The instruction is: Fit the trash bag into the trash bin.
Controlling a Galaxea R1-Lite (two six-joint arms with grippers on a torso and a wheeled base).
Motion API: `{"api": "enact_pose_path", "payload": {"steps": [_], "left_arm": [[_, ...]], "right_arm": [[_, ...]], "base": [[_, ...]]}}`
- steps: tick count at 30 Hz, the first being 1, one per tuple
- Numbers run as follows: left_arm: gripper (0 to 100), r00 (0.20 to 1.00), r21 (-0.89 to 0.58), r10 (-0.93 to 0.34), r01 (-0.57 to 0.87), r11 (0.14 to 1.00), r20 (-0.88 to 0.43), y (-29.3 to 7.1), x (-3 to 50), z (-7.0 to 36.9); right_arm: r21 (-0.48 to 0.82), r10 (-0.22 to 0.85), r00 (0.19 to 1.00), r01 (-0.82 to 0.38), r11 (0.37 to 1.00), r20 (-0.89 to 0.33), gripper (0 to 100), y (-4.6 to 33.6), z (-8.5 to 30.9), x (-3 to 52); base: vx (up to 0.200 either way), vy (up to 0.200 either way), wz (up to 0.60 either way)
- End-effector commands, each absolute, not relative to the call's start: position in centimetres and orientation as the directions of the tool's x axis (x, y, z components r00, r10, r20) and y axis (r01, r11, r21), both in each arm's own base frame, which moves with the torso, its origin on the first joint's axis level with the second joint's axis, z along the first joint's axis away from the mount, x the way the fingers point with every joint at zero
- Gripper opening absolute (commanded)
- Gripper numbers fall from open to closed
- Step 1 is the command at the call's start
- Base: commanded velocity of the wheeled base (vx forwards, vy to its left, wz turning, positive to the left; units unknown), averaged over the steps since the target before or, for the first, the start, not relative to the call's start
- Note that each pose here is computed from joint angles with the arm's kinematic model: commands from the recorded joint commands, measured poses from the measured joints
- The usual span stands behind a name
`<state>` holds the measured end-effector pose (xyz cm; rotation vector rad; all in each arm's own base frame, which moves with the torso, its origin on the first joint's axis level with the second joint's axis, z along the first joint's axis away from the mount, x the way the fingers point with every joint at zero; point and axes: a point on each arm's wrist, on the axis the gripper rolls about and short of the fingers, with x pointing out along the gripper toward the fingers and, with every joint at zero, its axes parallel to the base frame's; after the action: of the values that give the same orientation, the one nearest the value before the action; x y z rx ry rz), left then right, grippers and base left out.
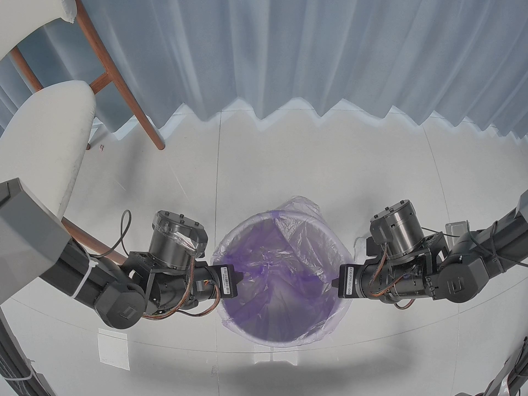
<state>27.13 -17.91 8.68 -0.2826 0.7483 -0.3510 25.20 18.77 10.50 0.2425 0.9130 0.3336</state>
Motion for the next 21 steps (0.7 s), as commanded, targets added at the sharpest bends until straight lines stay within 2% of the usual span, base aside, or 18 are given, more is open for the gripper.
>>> {"api": "enact_pose_path", "payload": {"steps": [1, 7, 8, 13, 21], "left_arm": [[0, 0.674, -0.367, -0.401, 0.203, 0.908, -0.621, -18.1, 27.5, 8.1], [0, 0.679, -0.384, -0.401, 0.186, 0.904, -0.615, -18.1, 27.4, 8.4], [0, 0.679, -0.384, -0.401, 0.186, 0.904, -0.615, -18.1, 27.4, 8.4], [0, 0.694, -0.388, -0.383, 0.160, 0.908, -0.609, -17.5, 27.4, 8.7], [0, 0.727, -0.409, -0.330, 0.073, 0.909, -0.602, -13.9, 26.8, 9.7]], "right_arm": [[0.347, 0.388, 0.567, -0.184, 0.920, -0.727, 0, 18.8, 10.7, 25.0], [0.346, 0.391, 0.561, -0.191, 0.919, -0.729, 0, 18.9, 10.6, 24.6], [0.346, 0.391, 0.561, -0.191, 0.919, -0.729, 100, 18.9, 10.6, 24.6], [0.386, 0.416, 0.583, -0.182, 0.904, -0.698, 100, 18.1, 12.1, 23.5], [0.466, 0.465, 0.570, -0.156, 0.871, -0.678, 100, 14.1, 13.2, 19.5]], "base": [[0.000, 0.000, 0.00], [0.000, 0.000, 0.00], [0.000, 0.000, 0.00], [0.000, 0.000, 0.00], [0.000, 0.000, 0.00]]}}
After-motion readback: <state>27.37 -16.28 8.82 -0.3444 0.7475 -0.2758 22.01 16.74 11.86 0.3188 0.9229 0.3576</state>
